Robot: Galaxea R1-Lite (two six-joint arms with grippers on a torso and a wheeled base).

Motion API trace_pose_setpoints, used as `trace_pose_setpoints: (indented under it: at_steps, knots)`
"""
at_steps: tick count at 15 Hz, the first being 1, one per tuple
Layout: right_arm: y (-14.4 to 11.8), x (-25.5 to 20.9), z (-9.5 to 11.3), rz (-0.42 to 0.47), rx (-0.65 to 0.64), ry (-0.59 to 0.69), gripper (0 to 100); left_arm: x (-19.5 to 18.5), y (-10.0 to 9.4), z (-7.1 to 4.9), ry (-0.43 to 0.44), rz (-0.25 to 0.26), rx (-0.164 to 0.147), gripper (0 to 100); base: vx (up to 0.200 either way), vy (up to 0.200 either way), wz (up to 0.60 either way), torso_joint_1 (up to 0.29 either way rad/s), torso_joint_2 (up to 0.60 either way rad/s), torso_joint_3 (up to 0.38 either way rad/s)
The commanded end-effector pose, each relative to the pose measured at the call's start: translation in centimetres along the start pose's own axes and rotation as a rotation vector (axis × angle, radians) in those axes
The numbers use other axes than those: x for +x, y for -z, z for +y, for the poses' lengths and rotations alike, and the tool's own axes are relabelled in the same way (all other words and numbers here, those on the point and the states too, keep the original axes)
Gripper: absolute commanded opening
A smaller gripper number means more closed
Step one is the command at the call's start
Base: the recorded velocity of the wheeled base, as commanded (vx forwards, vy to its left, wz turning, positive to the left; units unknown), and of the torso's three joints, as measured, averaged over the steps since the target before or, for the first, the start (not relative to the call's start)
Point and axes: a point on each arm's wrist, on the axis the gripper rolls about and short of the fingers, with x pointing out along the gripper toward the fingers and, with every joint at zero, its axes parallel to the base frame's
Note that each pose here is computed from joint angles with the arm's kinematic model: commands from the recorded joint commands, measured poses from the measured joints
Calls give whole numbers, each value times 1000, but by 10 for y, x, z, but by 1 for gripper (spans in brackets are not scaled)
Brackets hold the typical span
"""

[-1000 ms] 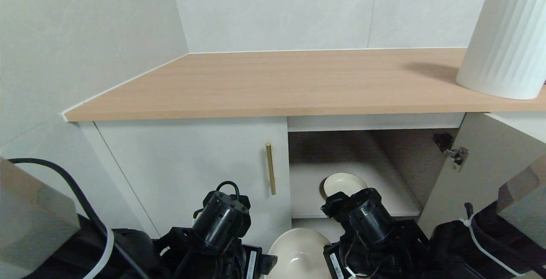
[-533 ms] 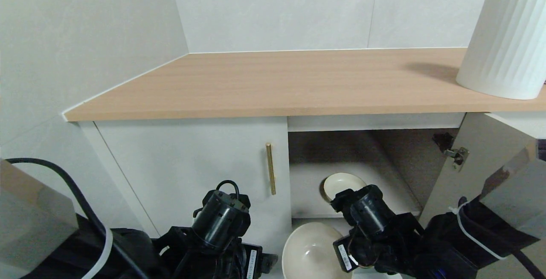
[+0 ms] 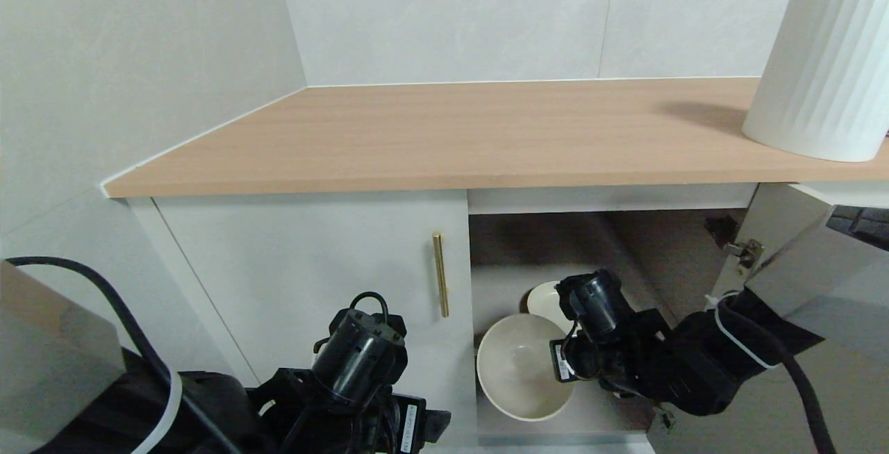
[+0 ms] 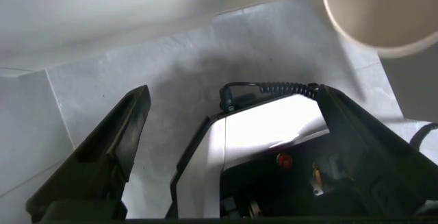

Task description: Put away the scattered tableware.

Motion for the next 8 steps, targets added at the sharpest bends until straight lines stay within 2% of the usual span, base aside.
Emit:
trace_pose_setpoints:
  at_steps: [1,5,7,8]
  knots:
    - [-17,12,-10,-37,98,22,0,0,-1,0,-1,-4,-2,100,0,0,0,0,0,0]
    - [-39,19,-19,-90,253,18,0,0,-1,0,0,-5,-2,100,0,0,0,0,0,0]
    - [-44,25,-27,-99,283,36,0,0,-1,0,0,-5,-2,100,0,0,0,0,0,0]
    - [-47,30,-38,-106,305,56,0,0,-1,0,-1,-4,-2,100,0,0,0,0,0,0]
